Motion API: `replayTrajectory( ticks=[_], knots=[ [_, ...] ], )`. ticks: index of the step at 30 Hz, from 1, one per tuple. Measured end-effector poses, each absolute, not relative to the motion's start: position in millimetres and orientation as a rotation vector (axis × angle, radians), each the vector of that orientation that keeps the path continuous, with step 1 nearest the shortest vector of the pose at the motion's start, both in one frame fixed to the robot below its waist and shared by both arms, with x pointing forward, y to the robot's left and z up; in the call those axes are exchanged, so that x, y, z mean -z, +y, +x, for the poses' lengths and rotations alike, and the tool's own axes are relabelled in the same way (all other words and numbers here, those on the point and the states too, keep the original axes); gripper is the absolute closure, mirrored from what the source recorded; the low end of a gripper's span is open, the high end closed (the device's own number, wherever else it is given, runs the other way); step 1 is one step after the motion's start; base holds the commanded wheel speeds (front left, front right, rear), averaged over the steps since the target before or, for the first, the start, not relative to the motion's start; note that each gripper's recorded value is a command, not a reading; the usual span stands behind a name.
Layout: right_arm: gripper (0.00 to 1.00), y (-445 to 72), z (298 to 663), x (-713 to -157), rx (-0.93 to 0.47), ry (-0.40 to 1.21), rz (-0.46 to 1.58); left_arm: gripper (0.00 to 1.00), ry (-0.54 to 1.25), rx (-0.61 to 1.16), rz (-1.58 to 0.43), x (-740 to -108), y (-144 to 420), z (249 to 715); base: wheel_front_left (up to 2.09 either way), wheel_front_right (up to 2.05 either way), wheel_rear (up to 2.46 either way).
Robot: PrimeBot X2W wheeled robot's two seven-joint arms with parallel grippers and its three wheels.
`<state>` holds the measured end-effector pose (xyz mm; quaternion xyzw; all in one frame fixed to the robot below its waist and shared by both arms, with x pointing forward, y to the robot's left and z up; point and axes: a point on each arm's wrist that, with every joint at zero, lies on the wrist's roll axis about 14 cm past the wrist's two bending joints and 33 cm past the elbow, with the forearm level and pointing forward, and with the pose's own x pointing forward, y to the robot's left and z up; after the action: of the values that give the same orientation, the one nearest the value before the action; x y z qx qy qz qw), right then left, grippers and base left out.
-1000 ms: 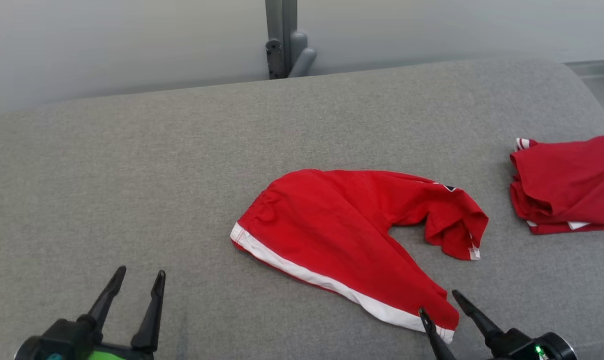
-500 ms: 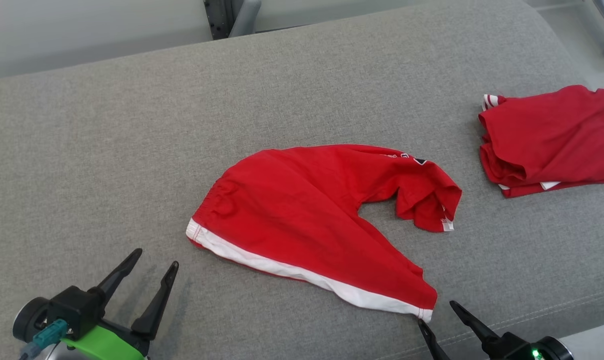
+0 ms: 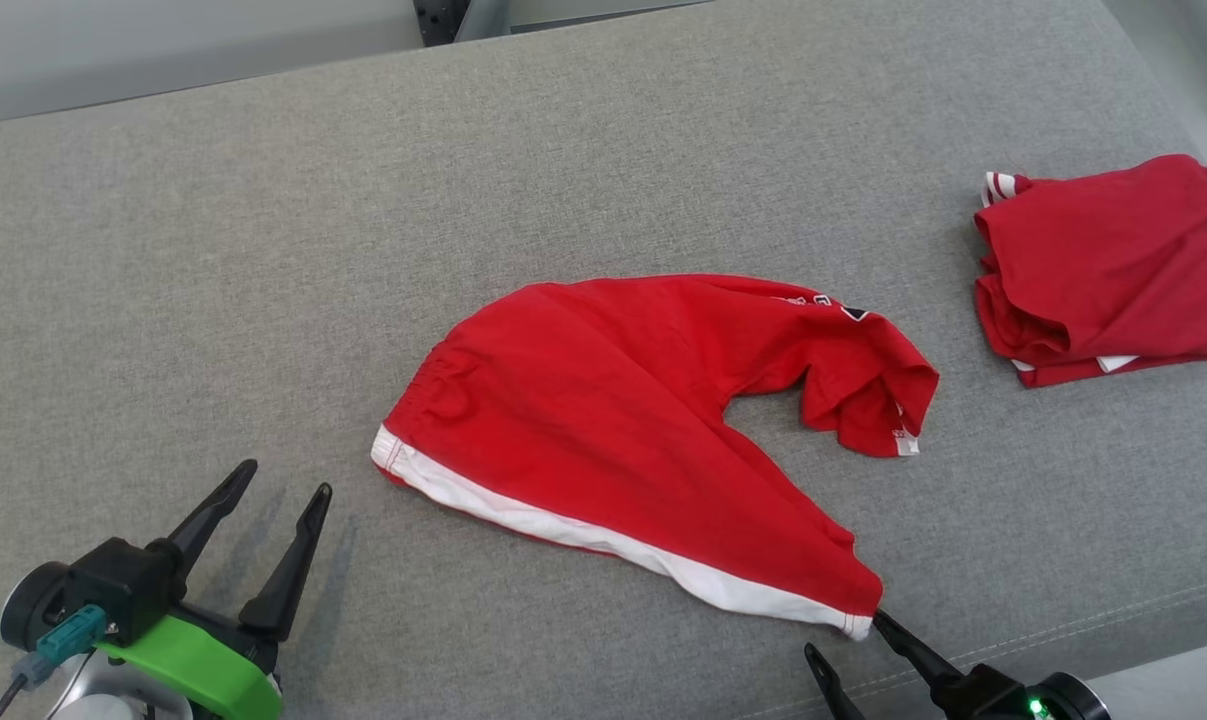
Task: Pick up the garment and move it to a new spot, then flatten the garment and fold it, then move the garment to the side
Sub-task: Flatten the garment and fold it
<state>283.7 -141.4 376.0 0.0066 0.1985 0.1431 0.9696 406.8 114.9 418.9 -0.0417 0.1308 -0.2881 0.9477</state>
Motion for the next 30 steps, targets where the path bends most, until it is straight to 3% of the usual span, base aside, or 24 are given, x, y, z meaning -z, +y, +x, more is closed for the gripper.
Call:
replayTrajectory(
  ticks=[3, 15, 18, 21, 24, 30],
  knots=[
    [0.00, -140.1, 283.5, -373.2, -0.295, 0.411, 0.015, 0.00, 0.268, 0.585, -0.085, -417.7, 115.0, 408.6, 0.00, 0.00, 0.00],
    [0.24, -133.8, 290.5, -368.8, -0.304, 0.418, 0.030, 0.00, 0.295, 0.664, -0.098, -411.3, 90.5, 404.8, 0.00, 0.00, 0.00],
    [0.26, -133.9, 292.3, -367.8, -0.303, 0.421, 0.033, 0.00, 0.304, 0.689, -0.091, -408.7, 83.7, 408.4, 0.00, 0.00, 0.00],
    [0.34, -133.4, 294.5, -366.9, -0.303, 0.423, 0.037, 0.00, 0.328, 0.721, -0.079, -403.2, 75.1, 411.8, 0.00, 0.00, 0.00],
    [0.52, -131.7, 297.5, -366.6, -0.306, 0.422, 0.041, 0.00, 0.360, 0.736, -0.073, -395.5, 70.7, 415.9, 0.00, 0.00, 0.00],
    [0.64, -135.0, 296.9, -365.0, -0.288, 0.430, 0.051, 0.00, 0.406, 0.769, -0.076, -385.2, 60.4, 421.6, 0.00, 0.00, 0.00]
  ],
)
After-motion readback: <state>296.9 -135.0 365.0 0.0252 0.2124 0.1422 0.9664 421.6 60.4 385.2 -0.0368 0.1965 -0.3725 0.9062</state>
